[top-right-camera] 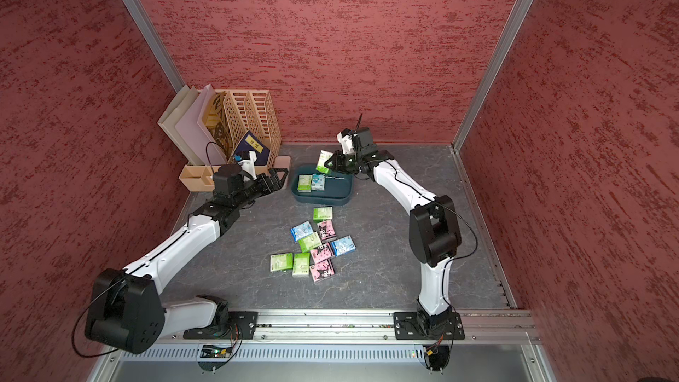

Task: Put the pocket tissues into the storage box
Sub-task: Place the pocket tissues in the storage box.

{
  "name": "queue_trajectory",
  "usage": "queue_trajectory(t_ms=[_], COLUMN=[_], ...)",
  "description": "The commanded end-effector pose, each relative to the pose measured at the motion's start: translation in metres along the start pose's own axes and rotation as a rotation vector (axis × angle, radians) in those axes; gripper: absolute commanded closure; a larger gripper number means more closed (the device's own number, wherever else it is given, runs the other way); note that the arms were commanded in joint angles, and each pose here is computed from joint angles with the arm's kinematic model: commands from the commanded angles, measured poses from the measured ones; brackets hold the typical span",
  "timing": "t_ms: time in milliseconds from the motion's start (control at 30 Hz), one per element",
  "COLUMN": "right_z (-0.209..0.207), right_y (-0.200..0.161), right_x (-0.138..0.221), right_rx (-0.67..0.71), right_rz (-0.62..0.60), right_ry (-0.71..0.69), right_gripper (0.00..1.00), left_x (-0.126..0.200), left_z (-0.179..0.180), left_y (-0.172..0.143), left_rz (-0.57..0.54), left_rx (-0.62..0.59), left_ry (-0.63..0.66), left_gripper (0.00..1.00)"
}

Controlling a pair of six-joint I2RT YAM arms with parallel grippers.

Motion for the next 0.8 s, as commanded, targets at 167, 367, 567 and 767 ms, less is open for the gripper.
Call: queue_trajectory(t_ms=[167,367,567,767], right_z=[-0.042,-0.058,-0.072,-0.08], right_y=[-0.027,-0.023,-0.017,-0.008], right_x=[-0.029,-0.047,-0.064,-0.08], right_rx=[-0.021,-0.023,-0.033,-0.041], right_rz=[0.29,0.294,0.274,0.251], right_ry=[-0.119,-0.158,-0.199,-0.207], right_gripper=[0.97,0.97,0.95,0.95], left_x=[0.0,-0.006,-0.013,-0.016], left_z=[0.0,0.003,0.004,0.008], left_y=[0.006,0.0,-0.003,-0.005], left_rz=[0.008,0.035,0.058,0.072], left_rx=[-0.044,-0.028,-0.021,-0.014], left_ry=[0.008,0.005,-0.004,0.001], left_gripper=[0.0,0.0,0.0,0.0])
Point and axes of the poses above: each gripper's point midway between its finger pads, its own x axis back along the fingers, its own z axis along the line the jaws close on, y = z × x, the point moved 4 cm from there along x, back along the fingers, and after that the axes turned 1 degree about x, right-handed, at the moved point
